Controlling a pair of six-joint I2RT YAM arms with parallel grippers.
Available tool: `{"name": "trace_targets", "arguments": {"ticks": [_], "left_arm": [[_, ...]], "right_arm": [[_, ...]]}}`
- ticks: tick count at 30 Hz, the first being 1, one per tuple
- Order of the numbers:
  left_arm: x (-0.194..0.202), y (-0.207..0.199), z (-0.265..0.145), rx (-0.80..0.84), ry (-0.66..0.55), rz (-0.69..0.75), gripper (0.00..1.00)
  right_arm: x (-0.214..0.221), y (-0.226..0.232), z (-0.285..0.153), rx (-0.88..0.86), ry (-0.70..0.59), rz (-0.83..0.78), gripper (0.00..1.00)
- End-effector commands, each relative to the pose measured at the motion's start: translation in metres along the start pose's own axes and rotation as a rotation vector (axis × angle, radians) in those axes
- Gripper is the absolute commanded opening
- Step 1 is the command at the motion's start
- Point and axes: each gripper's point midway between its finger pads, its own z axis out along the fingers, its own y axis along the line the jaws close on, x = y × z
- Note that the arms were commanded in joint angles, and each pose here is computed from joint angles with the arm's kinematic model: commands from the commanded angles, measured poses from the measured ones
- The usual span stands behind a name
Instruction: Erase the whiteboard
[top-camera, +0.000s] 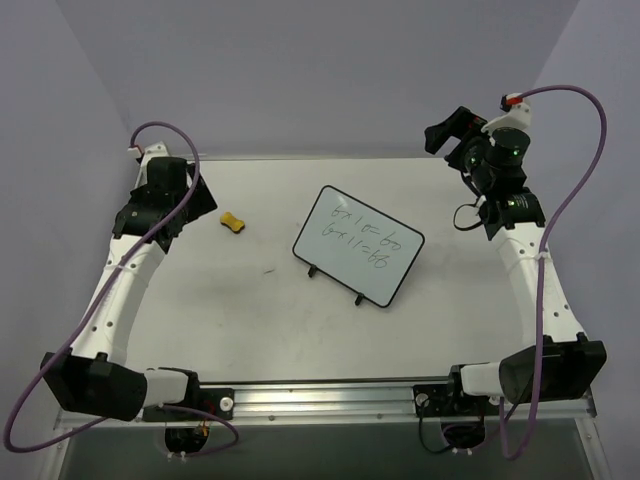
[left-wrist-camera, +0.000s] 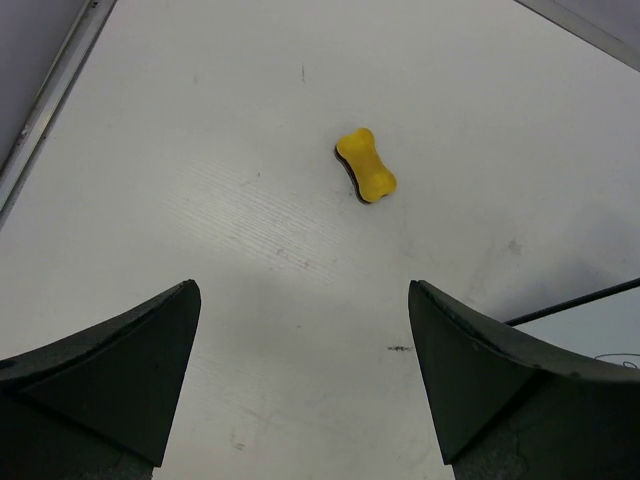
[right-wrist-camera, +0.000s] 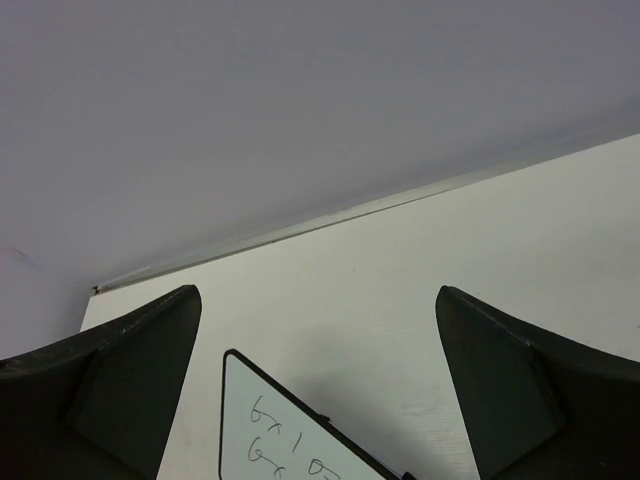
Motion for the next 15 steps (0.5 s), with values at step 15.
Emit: {"name": "trace_targets", "arguments": {"ticks": [15], "left_arm": [[-0.022,-0.008,0.097,-0.272,-0.02,-0.132,0.98]], "right_arm": [[0.024,-0.011,0.005,0.029,0.08,0.015,1.0]]}}
